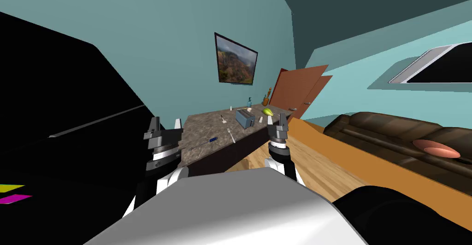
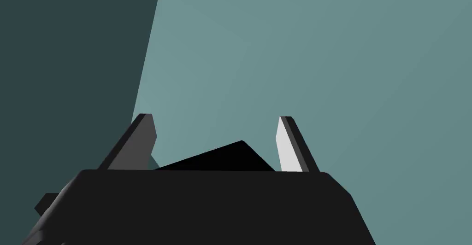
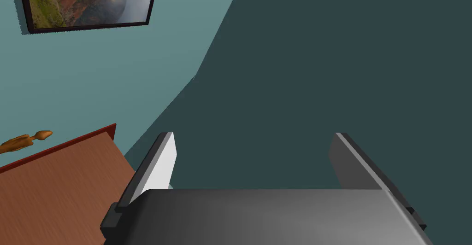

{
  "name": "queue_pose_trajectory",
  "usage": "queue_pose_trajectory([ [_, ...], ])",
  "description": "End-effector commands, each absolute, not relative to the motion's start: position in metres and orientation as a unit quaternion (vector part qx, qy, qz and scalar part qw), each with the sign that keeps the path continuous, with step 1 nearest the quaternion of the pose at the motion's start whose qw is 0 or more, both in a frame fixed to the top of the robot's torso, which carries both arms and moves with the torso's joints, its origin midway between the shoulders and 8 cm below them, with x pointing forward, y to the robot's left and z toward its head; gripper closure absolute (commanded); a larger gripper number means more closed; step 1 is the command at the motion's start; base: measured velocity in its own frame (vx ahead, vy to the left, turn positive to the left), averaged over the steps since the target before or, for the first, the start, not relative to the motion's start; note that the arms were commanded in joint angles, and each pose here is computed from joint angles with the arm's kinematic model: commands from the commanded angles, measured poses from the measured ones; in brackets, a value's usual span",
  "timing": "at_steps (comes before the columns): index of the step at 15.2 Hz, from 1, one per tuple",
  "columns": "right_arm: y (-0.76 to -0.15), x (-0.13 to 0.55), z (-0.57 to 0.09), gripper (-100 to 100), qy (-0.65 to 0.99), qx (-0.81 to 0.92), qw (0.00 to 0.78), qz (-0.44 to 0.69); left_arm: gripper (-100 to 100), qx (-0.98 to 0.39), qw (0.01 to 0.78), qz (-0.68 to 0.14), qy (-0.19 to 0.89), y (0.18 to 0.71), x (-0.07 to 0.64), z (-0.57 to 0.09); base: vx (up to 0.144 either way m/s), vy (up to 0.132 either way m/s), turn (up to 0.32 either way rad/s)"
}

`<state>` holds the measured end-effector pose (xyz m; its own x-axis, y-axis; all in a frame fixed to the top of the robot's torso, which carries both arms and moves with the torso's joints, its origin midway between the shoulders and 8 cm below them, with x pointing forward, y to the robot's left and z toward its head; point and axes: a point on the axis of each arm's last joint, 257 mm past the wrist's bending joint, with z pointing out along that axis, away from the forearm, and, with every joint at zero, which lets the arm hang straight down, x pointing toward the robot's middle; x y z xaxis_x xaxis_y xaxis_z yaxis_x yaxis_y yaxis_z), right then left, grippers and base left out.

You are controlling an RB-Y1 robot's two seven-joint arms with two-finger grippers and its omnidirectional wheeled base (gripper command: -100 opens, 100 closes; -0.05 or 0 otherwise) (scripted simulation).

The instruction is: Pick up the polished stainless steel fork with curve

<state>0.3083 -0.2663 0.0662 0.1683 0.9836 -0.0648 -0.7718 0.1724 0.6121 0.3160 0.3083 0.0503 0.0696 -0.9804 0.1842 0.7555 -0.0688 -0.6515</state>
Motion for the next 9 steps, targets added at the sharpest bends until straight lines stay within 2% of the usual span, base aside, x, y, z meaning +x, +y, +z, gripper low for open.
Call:
queue_pose_trajectory([
  [1,-0.266,0.308,0.066,0,0.232,0.228,0.730,0.602,-100,-0.314,0.658,-0.655,0.198,0.307,0.318,0.047,-0.041,-0.023,-0.069],
  [5,-0.266,0.308,0.066,0,0.232,0.228,0.729,0.602,-100,-0.320,0.656,-0.637,0.250,0.309,0.323,0.030,-0.088,-0.062,-0.155],
  [9,-0.266,0.308,0.066,0,0.232,0.228,0.729,0.602,-100,-0.332,0.652,-0.615,0.292,0.315,0.327,0.011,-0.042,-0.054,-0.221],
])
